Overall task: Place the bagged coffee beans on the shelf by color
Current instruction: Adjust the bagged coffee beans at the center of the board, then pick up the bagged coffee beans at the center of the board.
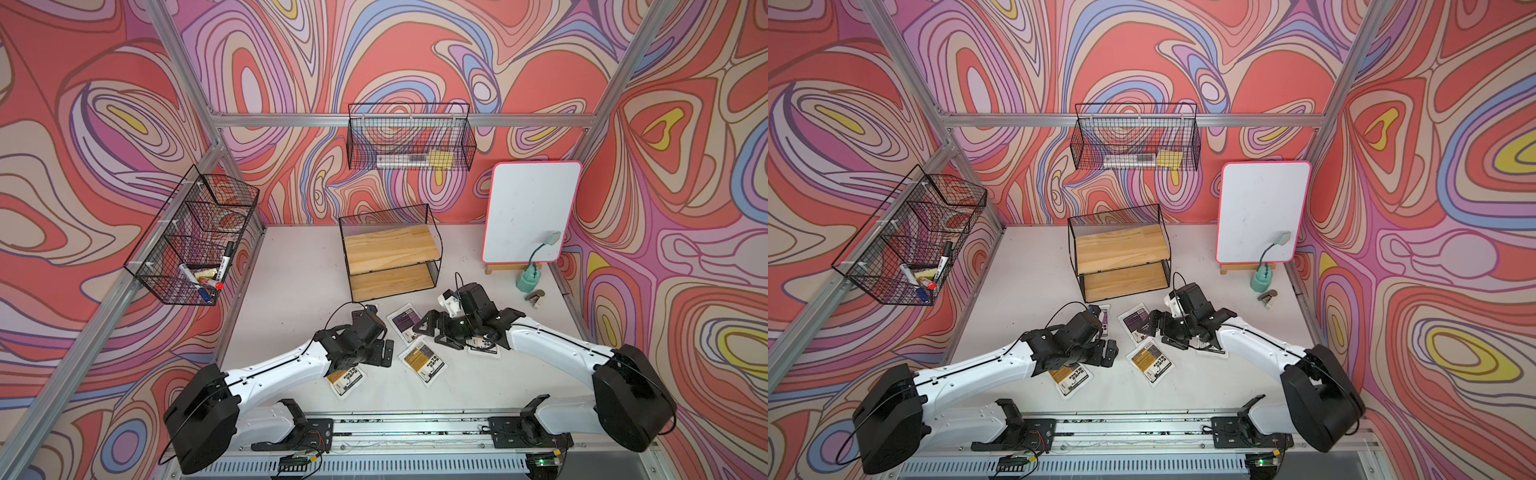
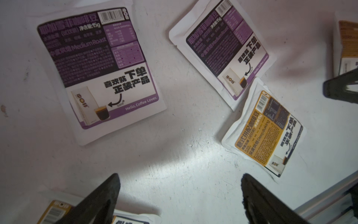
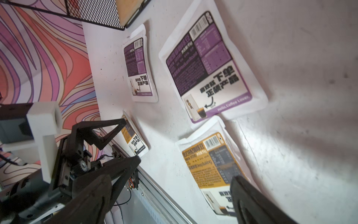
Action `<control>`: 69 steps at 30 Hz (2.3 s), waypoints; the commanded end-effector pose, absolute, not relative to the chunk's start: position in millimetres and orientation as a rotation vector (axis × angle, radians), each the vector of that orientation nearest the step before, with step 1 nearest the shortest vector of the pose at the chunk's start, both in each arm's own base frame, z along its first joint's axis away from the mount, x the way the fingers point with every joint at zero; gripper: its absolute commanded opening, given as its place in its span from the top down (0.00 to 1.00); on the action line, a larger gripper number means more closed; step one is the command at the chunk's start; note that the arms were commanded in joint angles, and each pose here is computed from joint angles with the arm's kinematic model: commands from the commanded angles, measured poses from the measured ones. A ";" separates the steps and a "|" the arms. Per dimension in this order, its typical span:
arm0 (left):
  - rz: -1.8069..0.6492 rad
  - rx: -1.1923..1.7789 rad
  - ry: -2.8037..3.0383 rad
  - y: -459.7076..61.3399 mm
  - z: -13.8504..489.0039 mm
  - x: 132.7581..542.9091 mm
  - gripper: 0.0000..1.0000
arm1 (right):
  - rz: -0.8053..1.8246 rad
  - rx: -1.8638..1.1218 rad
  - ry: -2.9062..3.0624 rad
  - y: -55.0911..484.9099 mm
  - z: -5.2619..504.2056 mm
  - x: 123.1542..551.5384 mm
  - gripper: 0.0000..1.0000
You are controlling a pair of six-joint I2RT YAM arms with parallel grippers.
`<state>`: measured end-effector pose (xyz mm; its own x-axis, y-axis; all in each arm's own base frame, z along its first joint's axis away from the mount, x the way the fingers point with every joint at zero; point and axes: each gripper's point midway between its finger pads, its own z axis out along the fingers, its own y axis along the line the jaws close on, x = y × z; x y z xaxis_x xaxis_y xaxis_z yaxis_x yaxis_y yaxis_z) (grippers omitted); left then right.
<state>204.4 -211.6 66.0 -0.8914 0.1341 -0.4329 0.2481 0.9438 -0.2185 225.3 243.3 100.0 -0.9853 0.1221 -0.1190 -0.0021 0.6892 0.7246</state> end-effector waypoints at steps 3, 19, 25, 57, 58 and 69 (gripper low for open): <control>-0.275 0.369 2.667 -222.3 65.6 208.4 0.01 | 1.116 0.253 2.829 216.2 76.1 187.8 0.02; -0.168 0.569 2.666 -252.4 50.4 211.2 0.01 | 1.118 0.313 2.895 202.8 54.5 159.2 0.02; -0.090 0.593 2.682 -251.8 41.4 214.7 0.01 | 1.096 0.324 2.910 200.2 46.9 157.2 0.02; 0.060 0.679 2.718 -246.3 20.2 212.2 0.01 | 1.191 0.278 2.886 218.8 28.4 171.7 0.45; 0.061 0.679 2.719 -246.3 20.1 211.9 0.01 | 1.198 0.272 2.884 219.1 30.1 171.0 0.49; 0.054 0.682 2.721 -247.4 21.8 210.4 0.01 | 1.226 0.215 2.863 217.5 46.7 163.7 0.85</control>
